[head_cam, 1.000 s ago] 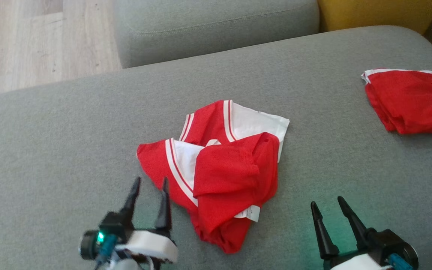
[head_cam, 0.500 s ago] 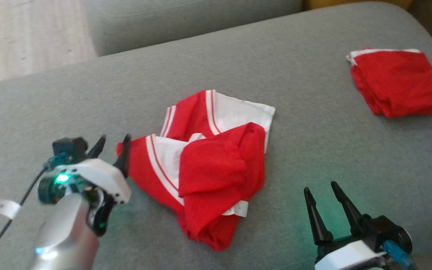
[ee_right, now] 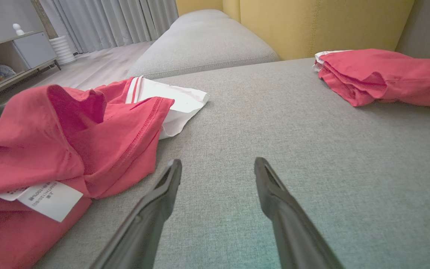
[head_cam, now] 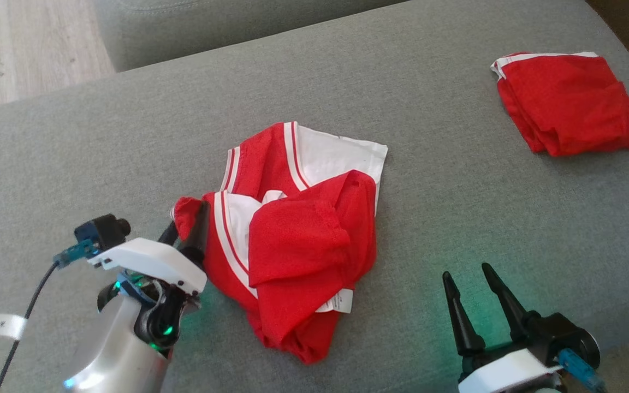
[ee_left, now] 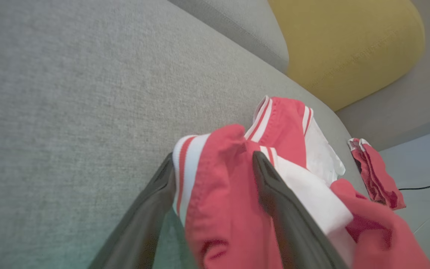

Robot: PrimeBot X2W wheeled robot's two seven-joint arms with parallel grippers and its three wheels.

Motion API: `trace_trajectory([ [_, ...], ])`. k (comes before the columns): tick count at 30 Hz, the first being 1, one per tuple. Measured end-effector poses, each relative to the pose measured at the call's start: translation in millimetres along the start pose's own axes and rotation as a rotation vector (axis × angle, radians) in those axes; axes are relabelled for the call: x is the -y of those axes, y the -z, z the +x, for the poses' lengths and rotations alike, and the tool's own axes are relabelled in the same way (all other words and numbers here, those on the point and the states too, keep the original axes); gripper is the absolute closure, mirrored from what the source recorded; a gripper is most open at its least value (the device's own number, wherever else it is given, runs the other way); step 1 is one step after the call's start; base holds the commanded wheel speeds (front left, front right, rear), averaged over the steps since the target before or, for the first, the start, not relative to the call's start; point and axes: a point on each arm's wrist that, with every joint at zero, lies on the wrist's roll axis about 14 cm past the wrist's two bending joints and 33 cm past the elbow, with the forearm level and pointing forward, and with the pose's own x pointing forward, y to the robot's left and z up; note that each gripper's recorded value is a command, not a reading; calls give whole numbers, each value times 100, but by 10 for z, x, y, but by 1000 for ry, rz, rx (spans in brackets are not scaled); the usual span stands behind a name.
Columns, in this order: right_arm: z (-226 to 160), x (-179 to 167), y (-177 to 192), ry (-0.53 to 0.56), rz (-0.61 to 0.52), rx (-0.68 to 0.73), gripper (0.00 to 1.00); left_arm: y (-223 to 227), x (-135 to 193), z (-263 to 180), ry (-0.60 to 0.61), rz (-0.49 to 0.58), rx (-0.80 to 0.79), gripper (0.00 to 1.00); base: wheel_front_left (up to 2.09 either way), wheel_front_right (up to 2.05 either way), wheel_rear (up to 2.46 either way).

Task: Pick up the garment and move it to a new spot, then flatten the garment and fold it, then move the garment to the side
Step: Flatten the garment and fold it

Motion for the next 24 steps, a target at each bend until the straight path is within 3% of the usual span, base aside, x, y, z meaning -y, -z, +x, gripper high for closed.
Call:
trace_trajectory([
  [2,7,1,-2,-1,-1,0,0,-50,9,-19,10,11,23,0,0,0,0],
  [4,8,11,-15,1,-5,5,0,-64,9,-53,14,36,33,100,0,0,0],
  [8,-3,-21,-58,-11,-11,22,0,-67,343,-95,114,73,40,100,0,0,0],
  [13,-43,-63,-139,-23,-7,57,0,-166,1404,-207,398,163,74,100,0,0,0],
  [18,-129,-157,-201,-47,14,93,0,-585,2574,-416,658,283,224,100,0,0,0],
  [24,-291,-113,-274,-24,34,143,0,-1147,3483,-705,782,416,479,100,0,0,0],
])
